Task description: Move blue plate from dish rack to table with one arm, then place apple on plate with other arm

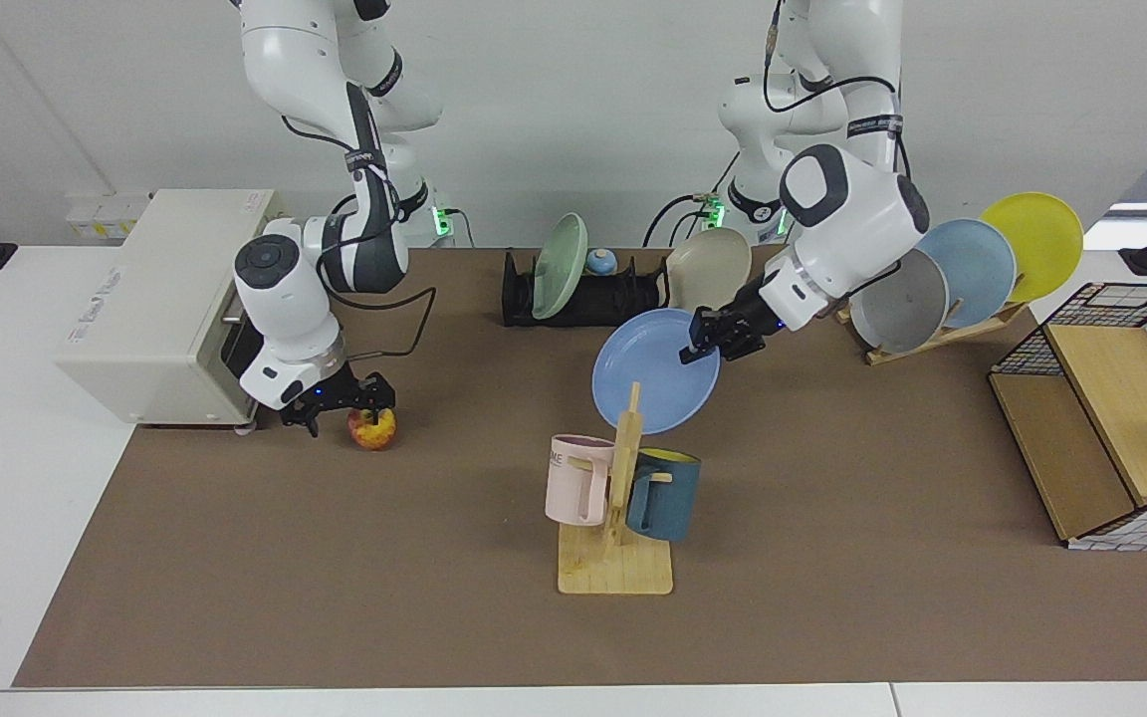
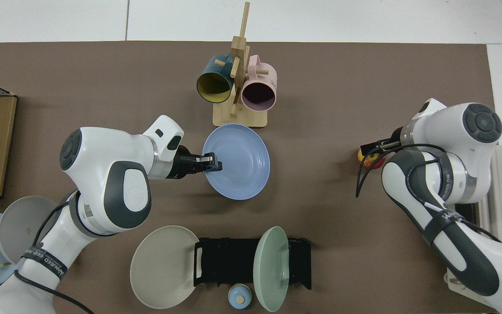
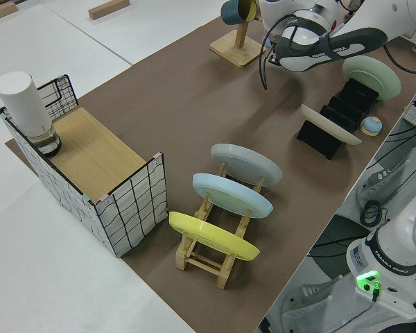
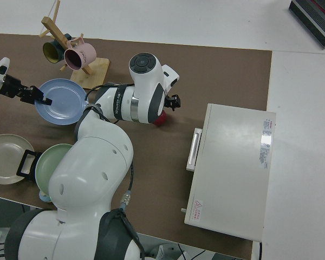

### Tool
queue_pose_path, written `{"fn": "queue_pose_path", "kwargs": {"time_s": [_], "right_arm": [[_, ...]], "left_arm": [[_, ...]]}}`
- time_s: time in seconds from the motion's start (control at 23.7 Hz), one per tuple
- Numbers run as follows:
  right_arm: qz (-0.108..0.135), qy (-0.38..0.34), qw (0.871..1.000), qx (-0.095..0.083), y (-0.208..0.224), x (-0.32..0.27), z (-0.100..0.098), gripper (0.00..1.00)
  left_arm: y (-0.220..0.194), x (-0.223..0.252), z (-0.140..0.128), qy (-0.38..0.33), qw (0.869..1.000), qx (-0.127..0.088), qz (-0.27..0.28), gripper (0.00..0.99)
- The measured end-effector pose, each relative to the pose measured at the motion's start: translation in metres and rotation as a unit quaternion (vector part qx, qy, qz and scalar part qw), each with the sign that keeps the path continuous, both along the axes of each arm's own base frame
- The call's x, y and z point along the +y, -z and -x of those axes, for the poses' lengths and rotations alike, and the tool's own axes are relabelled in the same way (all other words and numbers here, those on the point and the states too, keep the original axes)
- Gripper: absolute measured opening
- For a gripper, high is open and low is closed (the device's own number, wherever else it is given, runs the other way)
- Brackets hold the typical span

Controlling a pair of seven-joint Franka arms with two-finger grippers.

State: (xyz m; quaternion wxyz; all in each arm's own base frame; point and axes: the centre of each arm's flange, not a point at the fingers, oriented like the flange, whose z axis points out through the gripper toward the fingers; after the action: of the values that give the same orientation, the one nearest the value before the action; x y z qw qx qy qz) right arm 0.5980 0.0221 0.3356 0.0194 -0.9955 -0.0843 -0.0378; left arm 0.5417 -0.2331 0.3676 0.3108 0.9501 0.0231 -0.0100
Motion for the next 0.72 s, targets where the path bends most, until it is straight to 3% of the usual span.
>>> {"fn": "queue_pose_path", "kwargs": {"time_s": [0.3, 0.46, 0.72], "right_arm": [[-0.001, -0.007, 1.0, -0.009, -0.02, 0.0, -0.007, 1.0], [-0.001, -0.009, 1.0, -0.008, -0.019, 0.001, -0.006, 1.0], [-0.001, -0.012, 1.0, 0.013, 0.006, 0.006, 0.004, 1.0]], "left_arm": [[0.043, -0.037, 0.006, -0.005, 1.0, -0.014, -0.005, 0.167], [0.044, -0.04, 0.006, -0.003, 1.0, -0.016, -0.005, 0.405], [0.038, -0.04, 0.003, -0.005, 1.0, -0.024, -0.004, 0.846]]}}
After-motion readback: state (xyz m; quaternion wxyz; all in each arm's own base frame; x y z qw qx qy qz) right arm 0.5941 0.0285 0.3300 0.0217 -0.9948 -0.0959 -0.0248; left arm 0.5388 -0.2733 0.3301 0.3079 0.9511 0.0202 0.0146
